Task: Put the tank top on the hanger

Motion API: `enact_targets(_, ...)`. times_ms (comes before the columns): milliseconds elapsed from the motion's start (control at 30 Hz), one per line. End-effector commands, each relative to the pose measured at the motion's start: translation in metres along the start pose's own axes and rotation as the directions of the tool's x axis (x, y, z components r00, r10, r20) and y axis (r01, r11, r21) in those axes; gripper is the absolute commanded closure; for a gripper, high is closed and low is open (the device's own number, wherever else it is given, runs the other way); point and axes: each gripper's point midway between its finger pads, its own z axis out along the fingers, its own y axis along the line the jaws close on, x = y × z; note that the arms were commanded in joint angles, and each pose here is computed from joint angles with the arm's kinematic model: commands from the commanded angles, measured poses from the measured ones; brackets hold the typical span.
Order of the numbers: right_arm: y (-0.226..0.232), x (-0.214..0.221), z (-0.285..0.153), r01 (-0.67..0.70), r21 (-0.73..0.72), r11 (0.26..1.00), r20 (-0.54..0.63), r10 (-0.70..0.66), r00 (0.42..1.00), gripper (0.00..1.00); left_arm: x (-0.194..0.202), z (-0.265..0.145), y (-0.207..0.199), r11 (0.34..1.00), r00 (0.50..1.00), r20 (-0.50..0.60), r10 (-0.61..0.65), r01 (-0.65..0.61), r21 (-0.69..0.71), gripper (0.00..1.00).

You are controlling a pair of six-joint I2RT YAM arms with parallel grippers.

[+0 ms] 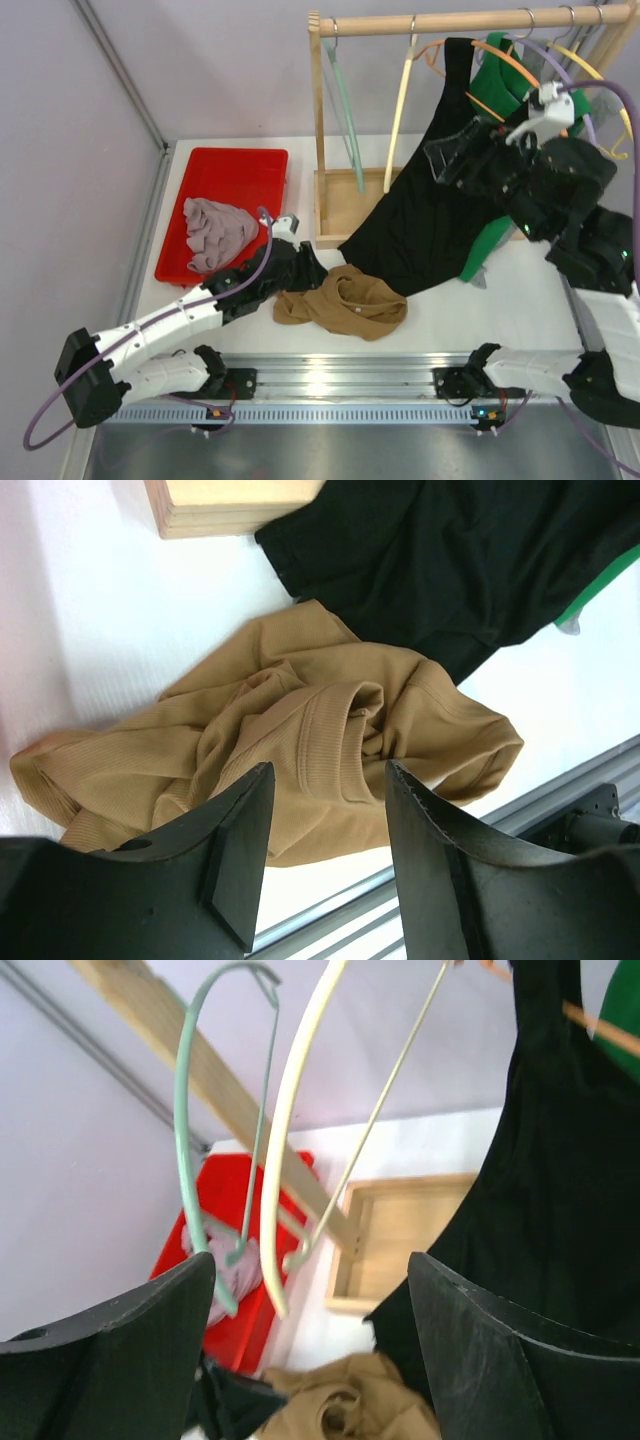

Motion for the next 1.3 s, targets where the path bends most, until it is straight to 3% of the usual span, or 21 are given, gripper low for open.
enact_targets(0,0.004,-0.009,0.043,0.164,0.015,0.986,-0.034,-0.163,0.986,0.21,-0.018,-0.013,-0.02,0.998,0.999,0.033,-0.002,0.0,0.07,0.47)
enact_targets(100,0.013,-0.026,0.07,0.202,0.02,0.979,-0.024,-0.202,0.979,0.17,-0.021,-0.016,-0.022,0.997,0.999,0.035,0.011,-0.013,0.075,0.47)
enact_targets(133,0.015,-0.013,0.09,0.221,0.017,0.975,-0.075,-0.22,0.973,0.15,-0.022,-0.017,-0.023,0.997,0.999,0.035,0.016,-0.018,0.075,0.47)
enact_targets(167,0.021,-0.027,0.091,0.225,0.011,0.974,-0.042,-0.225,0.973,0.14,-0.024,-0.018,-0.023,0.997,0.999,0.036,0.019,-0.021,0.073,0.47)
enact_targets(300,0.013,-0.013,0.122,0.268,0.078,0.96,-0.099,-0.26,0.961,0.12,-0.026,-0.019,-0.025,0.997,0.999,0.035,0.036,-0.038,0.071,0.47)
enact_targets(400,-0.001,0.0,0.132,0.289,0.14,0.947,-0.133,-0.271,0.953,0.18,-0.027,-0.02,-0.025,0.997,0.999,0.035,0.039,-0.042,0.068,0.47)
enact_targets(433,-0.006,0.007,0.132,0.296,0.152,0.943,-0.151,-0.274,0.95,0.25,-0.027,-0.02,-0.025,0.997,0.999,0.034,0.04,-0.042,0.067,0.47)
enact_targets(700,-0.019,0.027,0.114,0.32,0.162,0.933,-0.2,-0.287,0.937,0.5,-0.02,-0.016,-0.021,0.998,0.999,0.017,0.03,-0.031,0.061,0.48)
enact_targets(967,-0.027,0.023,0.101,0.358,0.176,0.917,-0.203,-0.322,0.925,0.52,-0.012,-0.01,-0.02,0.998,1.0,-0.003,0.016,-0.015,0.066,0.49)
enact_targets(1267,-0.025,0.021,0.115,0.423,0.149,0.894,-0.217,-0.388,0.896,0.57,-0.012,-0.009,-0.018,0.998,1.0,-0.004,0.018,-0.018,0.059,0.49)
